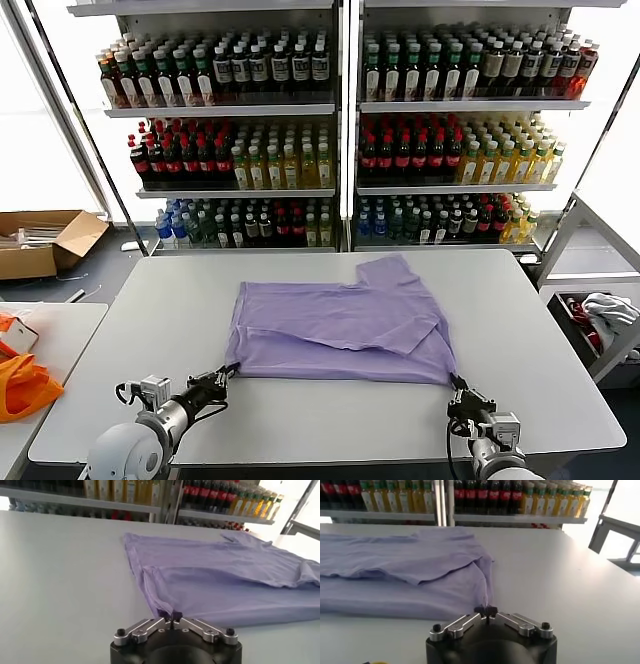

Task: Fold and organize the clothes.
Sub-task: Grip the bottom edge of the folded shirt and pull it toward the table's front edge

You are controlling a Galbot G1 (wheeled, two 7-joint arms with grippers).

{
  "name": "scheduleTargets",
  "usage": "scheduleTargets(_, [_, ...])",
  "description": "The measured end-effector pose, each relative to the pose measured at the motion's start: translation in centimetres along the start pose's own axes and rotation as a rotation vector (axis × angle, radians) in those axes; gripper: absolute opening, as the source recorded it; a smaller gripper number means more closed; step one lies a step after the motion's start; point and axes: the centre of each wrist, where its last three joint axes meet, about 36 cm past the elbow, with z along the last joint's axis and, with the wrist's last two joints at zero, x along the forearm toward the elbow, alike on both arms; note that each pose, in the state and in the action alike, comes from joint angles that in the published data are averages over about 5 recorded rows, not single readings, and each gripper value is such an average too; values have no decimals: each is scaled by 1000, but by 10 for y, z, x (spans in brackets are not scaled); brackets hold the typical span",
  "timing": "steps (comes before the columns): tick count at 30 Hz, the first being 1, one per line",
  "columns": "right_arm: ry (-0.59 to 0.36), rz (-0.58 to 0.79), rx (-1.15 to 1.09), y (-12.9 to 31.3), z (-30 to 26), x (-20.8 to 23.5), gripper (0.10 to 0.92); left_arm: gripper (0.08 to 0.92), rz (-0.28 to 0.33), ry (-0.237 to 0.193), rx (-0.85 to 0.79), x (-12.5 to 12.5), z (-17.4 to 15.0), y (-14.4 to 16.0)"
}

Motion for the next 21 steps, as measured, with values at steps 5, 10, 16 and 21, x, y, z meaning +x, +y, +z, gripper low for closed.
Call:
scheduleTargets(5, [12,-31,7,8,6,27,106,84,-5,16,12,30,12,-7])
scheduleTargets(10, [25,-46,22,12,8,45,106,84,-24,48,16,61,24,-10])
scheduleTargets(16, [34,-44,33,11,5,56,132,97,-51,66,0,86,26,-9])
scheduleTargets(21, [34,-39,26,3,-1,57,266,218,-60,62,-19,98,22,-8])
